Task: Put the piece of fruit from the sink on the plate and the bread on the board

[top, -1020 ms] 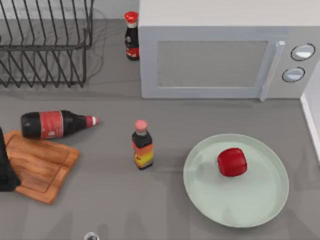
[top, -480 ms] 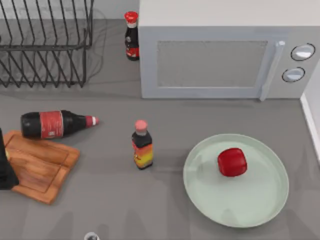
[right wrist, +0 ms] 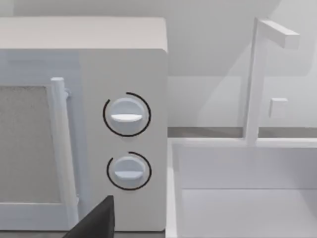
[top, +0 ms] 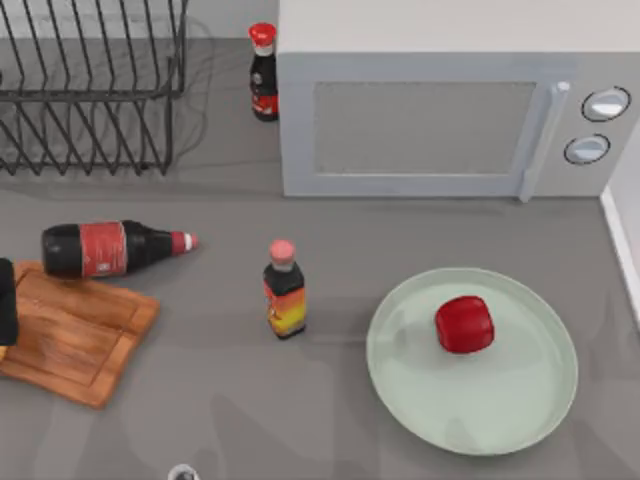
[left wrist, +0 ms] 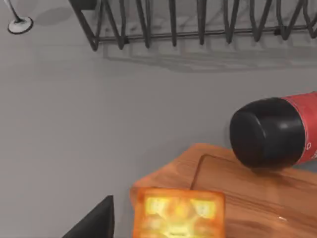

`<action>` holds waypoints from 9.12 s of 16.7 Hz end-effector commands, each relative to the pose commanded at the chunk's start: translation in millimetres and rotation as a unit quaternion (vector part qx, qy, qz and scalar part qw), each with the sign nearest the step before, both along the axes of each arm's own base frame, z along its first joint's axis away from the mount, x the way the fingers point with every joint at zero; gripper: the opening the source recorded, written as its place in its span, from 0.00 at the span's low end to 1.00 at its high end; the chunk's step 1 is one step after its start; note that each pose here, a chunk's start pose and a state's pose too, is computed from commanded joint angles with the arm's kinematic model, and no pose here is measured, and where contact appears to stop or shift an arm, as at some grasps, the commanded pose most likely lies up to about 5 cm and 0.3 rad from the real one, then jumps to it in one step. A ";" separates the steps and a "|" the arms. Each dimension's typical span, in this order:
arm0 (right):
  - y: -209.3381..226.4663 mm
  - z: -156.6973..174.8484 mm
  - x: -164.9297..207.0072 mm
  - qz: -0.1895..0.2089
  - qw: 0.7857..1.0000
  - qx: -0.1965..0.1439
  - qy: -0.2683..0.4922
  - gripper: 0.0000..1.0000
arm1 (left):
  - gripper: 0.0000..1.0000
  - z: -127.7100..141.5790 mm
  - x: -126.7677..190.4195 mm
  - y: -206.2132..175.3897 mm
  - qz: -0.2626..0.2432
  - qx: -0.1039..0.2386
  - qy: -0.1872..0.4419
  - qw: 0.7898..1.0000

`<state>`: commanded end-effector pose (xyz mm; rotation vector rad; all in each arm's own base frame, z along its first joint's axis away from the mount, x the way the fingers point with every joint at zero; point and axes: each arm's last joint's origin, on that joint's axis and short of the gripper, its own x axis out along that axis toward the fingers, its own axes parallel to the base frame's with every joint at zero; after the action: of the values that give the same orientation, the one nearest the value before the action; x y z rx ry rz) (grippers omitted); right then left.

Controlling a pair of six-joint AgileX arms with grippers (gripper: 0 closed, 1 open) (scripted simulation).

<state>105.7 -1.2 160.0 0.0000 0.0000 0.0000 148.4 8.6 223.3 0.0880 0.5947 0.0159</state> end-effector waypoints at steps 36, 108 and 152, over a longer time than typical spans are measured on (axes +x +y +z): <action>0.0 0.0 0.0 0.000 1.000 0.000 0.000 1.00 | 0.77 -96.9 151.7 37.4 -0.036 -0.018 0.465 0.884; 0.0 0.0 0.0 0.000 1.000 0.000 0.000 1.00 | 0.15 -84.5 170.8 -16.7 0.016 -0.033 0.464 0.885; 0.0 0.0 0.0 0.000 1.000 0.000 0.000 1.00 | 1.00 -54.5 -38.2 -5.2 0.022 -0.038 -0.238 0.970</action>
<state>105.7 -1.2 160.0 0.0000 0.0000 0.0000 110.2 3.4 168.7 -0.0044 0.1174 0.0568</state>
